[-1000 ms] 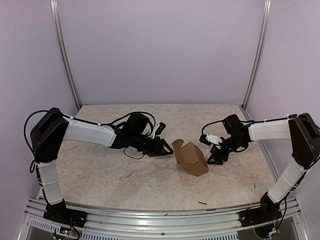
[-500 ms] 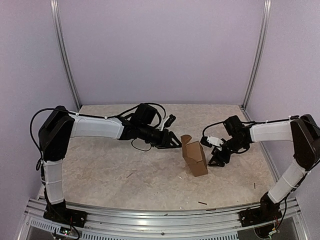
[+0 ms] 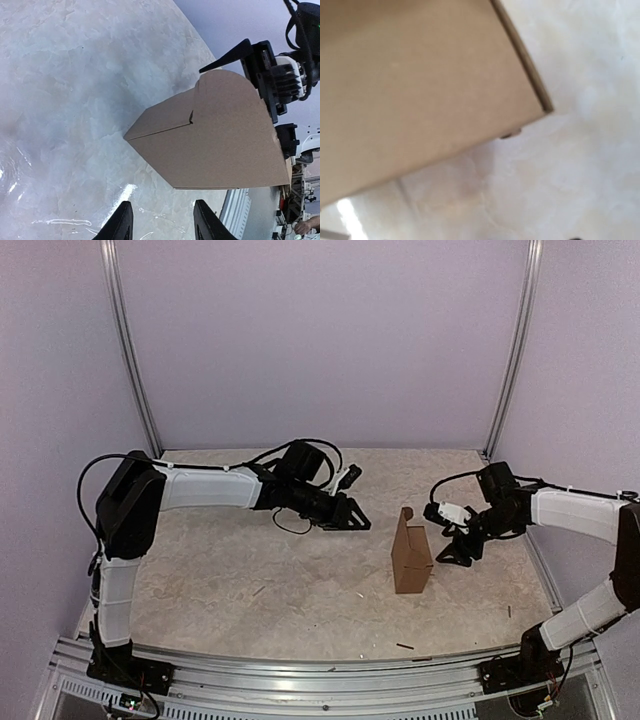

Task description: Fold the paper box

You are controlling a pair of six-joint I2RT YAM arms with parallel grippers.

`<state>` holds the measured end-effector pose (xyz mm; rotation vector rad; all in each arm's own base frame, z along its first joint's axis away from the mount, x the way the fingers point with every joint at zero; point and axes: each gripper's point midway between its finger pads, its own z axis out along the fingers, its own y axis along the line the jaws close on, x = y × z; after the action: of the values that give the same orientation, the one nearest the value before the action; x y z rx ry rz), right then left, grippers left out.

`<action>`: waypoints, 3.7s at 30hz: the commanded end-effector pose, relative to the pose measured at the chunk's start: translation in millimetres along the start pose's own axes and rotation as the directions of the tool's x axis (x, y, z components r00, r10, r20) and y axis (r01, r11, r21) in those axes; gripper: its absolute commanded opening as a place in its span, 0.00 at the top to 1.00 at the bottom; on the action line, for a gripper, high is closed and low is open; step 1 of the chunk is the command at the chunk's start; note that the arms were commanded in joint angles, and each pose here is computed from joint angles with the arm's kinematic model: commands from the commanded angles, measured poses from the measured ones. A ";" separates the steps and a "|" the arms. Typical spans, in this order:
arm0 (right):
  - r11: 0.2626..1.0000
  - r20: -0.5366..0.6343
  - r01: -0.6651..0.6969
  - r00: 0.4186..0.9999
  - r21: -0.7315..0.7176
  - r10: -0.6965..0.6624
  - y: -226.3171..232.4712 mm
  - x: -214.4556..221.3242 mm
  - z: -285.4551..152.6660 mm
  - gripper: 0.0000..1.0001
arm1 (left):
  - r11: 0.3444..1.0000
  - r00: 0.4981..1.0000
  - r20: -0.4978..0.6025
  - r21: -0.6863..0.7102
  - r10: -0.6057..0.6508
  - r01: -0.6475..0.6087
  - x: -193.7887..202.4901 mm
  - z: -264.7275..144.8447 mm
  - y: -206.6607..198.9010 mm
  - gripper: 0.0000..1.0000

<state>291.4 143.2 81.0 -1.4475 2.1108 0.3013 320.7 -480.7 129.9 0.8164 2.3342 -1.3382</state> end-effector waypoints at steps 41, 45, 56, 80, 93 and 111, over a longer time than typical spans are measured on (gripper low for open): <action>0.989 0.188 0.147 0.971 0.003 -0.145 65.9 -85.4 -74.1 0.39 | 0.867 0.897 0.015 -0.265 0.441 -0.422 126.6 -41.6 -30.5 0.60; 0.992 0.256 -0.065 0.966 0.113 0.034 22.1 -99.1 -76.8 0.02 | 0.871 0.895 0.016 -0.236 0.447 -0.431 125.4 -20.6 -33.8 0.60; 0.999 0.258 0.022 0.966 0.040 -0.031 16.2 -111.9 -46.9 0.33 | 0.854 0.878 -0.010 -0.224 0.479 -0.469 128.3 -1.1 -34.1 0.59; 0.995 0.185 0.038 0.983 -0.096 -0.019 46.5 -116.2 7.4 0.74 | 0.834 0.866 -0.011 -0.263 0.500 -0.485 115.9 8.1 -28.9 0.60; 0.990 0.149 0.006 0.989 -0.141 0.015 50.7 -117.7 17.5 1.00 | 0.834 0.869 -0.013 -0.273 0.495 -0.479 116.4 8.9 -25.7 0.60; 0.962 0.052 -0.241 0.967 -0.127 0.249 32.0 -125.4 25.6 0.97 | 0.832 0.880 -0.008 -0.324 0.474 -0.451 111.8 11.0 -15.6 0.60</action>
<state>302.2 263.2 124.2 -1.2644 2.2086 0.5618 216.7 -459.6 76.7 1.1398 2.0250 -0.7868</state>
